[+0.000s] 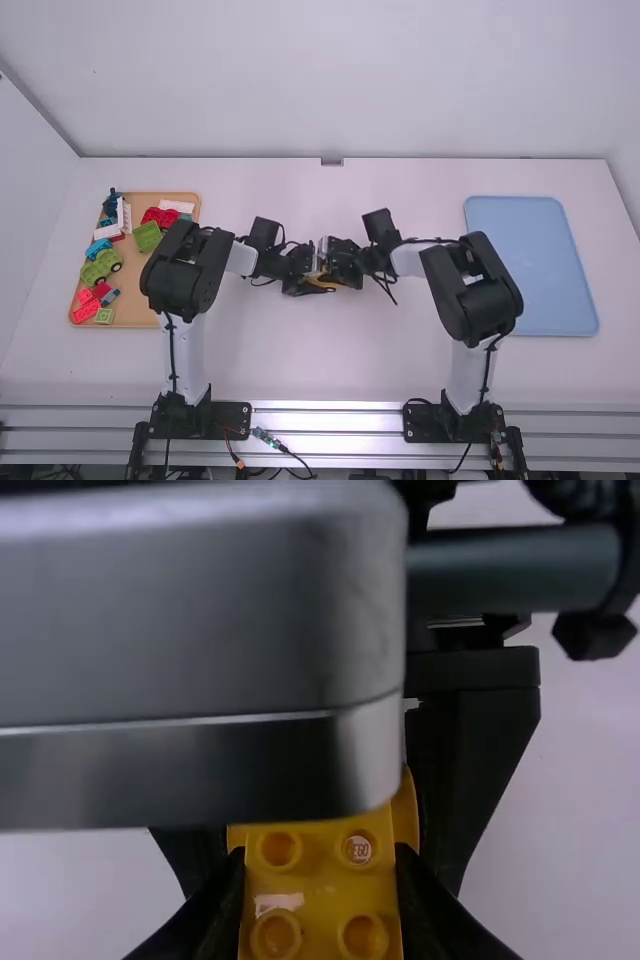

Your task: Assemble lego blocks to make yellow taxi

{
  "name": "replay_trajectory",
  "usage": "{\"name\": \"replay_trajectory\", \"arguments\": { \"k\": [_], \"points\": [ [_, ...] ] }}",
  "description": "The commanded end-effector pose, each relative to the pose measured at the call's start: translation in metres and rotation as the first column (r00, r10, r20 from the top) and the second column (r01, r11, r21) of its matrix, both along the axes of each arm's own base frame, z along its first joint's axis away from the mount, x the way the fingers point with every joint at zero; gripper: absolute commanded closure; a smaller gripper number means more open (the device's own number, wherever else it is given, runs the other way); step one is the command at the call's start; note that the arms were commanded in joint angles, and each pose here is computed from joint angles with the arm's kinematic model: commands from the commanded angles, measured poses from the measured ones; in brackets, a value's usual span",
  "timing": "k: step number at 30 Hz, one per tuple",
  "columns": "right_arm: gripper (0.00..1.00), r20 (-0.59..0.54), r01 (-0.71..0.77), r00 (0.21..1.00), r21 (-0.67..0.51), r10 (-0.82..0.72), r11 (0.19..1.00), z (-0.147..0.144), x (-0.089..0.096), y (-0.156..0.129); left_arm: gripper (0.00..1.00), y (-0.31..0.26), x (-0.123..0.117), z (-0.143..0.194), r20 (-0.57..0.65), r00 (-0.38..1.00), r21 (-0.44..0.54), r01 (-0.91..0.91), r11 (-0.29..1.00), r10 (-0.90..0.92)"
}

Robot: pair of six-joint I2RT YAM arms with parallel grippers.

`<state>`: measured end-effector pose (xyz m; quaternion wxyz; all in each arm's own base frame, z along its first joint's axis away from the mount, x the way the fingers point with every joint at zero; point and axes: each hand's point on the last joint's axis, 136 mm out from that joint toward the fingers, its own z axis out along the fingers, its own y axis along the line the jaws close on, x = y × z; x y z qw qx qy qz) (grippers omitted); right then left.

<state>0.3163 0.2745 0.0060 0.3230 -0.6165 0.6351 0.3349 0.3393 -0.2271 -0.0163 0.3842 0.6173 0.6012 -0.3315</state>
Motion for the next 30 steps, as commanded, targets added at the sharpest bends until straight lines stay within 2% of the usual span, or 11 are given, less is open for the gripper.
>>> {"name": "replay_trajectory", "arguments": {
  "k": [1,14,24,30],
  "points": [
    [1.0,-0.046,0.084,0.994,-0.217,-0.096,0.973,-0.0573,-0.0017,-0.0244,0.98,-0.0006,-0.011,-0.0158,-0.003,1.0,0.047,0.019,0.999,-0.019],
    [0.99,-0.03,0.08,0.996,-0.227,-0.09,0.971,-0.0567,-0.0017,-0.0211,0.98,-0.0005,-0.0116,-0.0161,-0.011,1.0,0.048,0.016,0.999,-0.016],
    [0.9,-0.058,0.086,0.993,-0.241,-0.103,0.967,-0.052,0.0015,-0.0253,0.98,-0.0005,-0.0116,-0.0162,-0.011,1.0,0.048,0.016,0.999,-0.015],
    [0.78,-0.068,0.083,0.992,-0.246,-0.103,0.966,-0.0495,0.0026,-0.0247,0.98,-0.0003,-0.0115,-0.0162,-0.011,1.0,0.048,0.015,0.999,-0.015]
  ]
}}
